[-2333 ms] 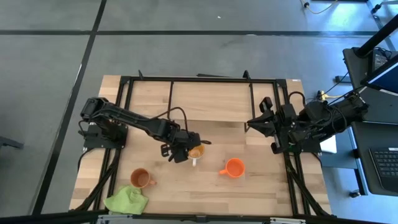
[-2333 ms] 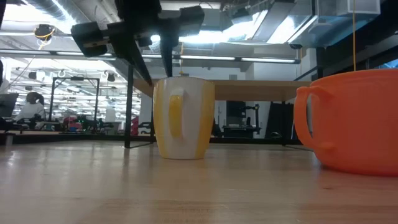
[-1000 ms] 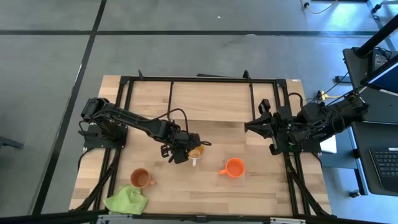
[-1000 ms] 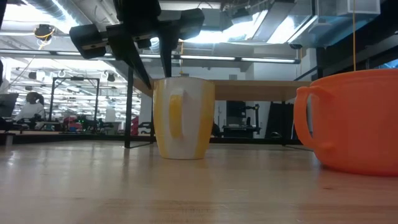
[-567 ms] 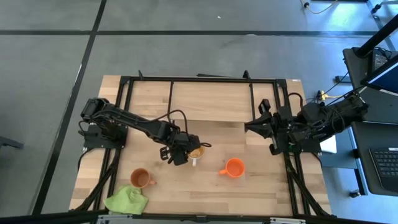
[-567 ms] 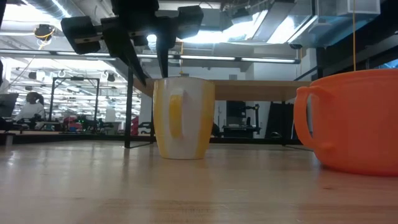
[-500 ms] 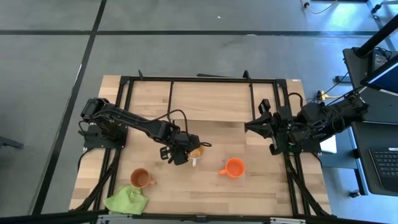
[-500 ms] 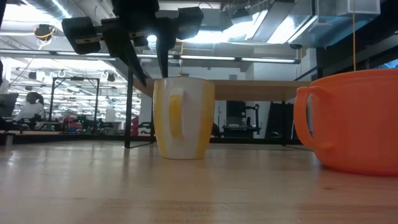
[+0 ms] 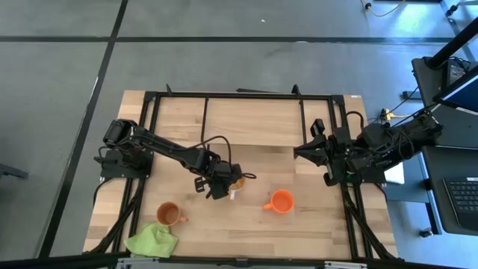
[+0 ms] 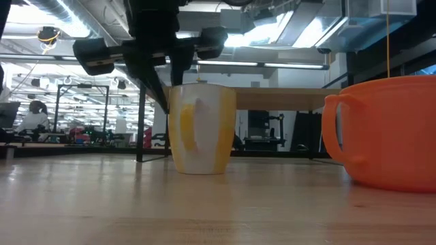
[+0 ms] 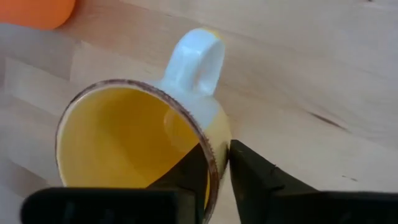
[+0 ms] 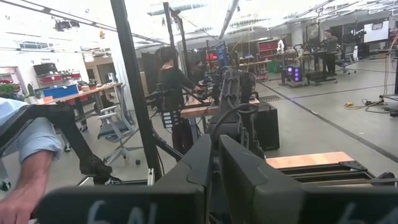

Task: Stack small to large cups/mugs on shelf
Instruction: Put the yellow mug on the shelf

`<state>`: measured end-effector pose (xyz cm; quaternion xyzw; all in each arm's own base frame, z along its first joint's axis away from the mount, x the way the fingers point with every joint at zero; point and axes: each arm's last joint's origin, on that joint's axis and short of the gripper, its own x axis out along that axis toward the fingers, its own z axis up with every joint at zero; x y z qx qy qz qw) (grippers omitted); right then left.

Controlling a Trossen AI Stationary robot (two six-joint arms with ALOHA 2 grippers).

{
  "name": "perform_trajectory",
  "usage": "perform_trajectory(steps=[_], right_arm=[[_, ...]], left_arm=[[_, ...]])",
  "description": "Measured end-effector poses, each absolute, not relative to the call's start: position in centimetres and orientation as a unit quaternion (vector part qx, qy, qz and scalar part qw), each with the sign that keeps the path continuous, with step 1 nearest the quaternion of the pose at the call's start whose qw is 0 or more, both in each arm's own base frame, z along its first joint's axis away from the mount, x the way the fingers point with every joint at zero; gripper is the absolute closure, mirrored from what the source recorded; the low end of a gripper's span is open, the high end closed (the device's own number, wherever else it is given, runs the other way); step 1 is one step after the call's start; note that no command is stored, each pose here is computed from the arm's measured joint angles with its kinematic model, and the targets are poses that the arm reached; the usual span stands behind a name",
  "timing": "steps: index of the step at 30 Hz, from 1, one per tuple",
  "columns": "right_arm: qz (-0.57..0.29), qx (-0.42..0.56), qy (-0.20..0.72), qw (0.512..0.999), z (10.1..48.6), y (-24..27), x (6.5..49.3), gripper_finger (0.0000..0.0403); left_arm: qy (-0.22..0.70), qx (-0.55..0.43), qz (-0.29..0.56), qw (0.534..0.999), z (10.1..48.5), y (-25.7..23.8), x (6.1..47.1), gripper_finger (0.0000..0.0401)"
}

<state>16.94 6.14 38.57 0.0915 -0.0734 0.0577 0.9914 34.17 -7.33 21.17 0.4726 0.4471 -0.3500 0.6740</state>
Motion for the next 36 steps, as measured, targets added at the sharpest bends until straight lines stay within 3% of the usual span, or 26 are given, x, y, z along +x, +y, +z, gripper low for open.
perform_trajectory(steps=[5,17,26,32,36], right_arm=[[0.058,0.091,-0.073,0.991,38.6,6.1,16.9,0.0368],[0.057,0.091,-0.073,0.992,38.6,6.1,16.9,0.0368],[0.034,0.091,-0.074,0.993,38.6,6.0,16.9,0.0368],[0.034,0.090,-0.074,0.993,38.6,6.0,16.9,0.0368],[0.034,0.078,-0.074,0.994,38.6,6.0,17.0,0.0368]], left_arm=[[0.450,0.481,-0.337,0.672,21.2,-7.3,34.3,0.0389],[0.484,0.461,-0.339,0.662,22.2,-7.1,33.7,0.0391],[0.500,0.380,-0.294,0.721,31.6,-5.1,34.5,0.0391],[0.530,0.345,-0.255,0.731,36.8,-2.8,33.0,0.0391],[0.565,0.357,-0.171,0.724,38.3,-1.3,32.3,0.0391]])
